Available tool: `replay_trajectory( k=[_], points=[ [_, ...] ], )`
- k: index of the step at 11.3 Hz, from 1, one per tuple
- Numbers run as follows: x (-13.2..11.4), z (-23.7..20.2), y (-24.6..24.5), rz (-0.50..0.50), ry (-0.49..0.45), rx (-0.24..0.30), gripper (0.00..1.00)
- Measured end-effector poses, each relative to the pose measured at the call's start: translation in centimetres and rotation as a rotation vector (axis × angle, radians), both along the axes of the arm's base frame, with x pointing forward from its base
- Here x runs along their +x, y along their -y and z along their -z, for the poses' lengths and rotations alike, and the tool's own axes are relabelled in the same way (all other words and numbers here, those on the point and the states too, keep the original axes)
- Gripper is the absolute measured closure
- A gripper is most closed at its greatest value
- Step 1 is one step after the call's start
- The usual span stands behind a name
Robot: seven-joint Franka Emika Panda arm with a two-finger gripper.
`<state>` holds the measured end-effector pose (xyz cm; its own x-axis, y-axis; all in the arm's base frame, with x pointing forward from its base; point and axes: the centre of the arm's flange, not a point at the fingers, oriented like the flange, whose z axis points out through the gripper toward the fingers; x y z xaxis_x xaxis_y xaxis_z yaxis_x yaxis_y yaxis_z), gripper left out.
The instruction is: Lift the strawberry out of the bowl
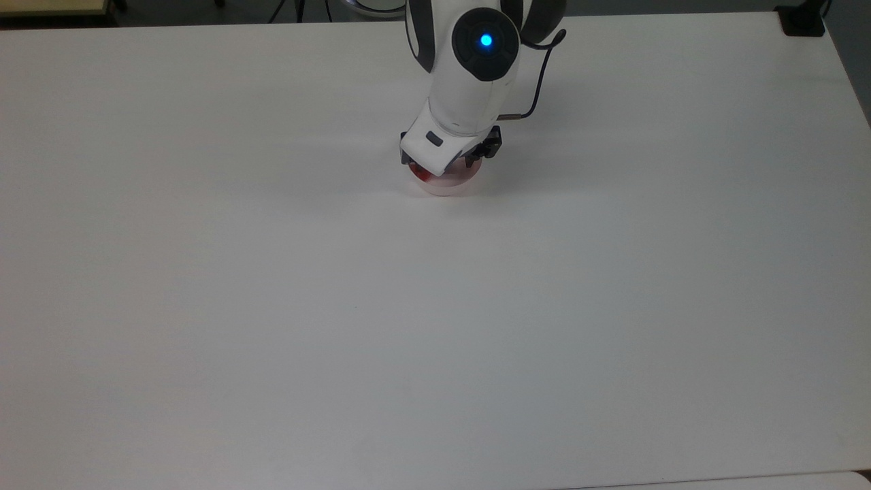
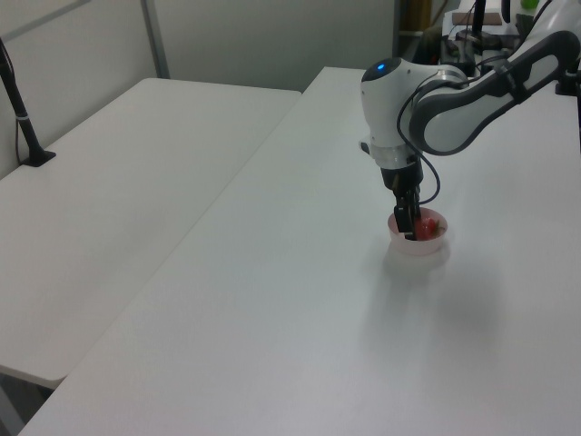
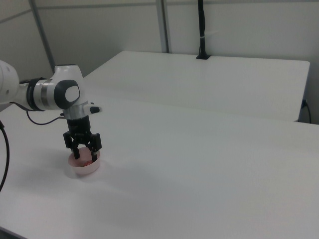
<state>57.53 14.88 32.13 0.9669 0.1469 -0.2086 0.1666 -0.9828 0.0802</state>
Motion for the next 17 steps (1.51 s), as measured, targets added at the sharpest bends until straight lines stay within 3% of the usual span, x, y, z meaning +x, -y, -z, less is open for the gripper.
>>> replay_trajectory(
  k=[5,6,8,15,17],
  points=[
    [-0.6,2.2,-0.7,-0.041,-0.012,-0.032,0.21],
    [-0.7,2.0,-0.9,-0.047,-0.009,-0.031,0.26],
    [-0.6,1.7,-1.3,-0.047,0.000,-0.029,0.46],
    [-0.3,-1.4,-0.4,0.012,0.056,-0.021,0.51],
    [-0.3,-1.8,-0.1,0.017,0.057,-0.021,0.46]
  ],
)
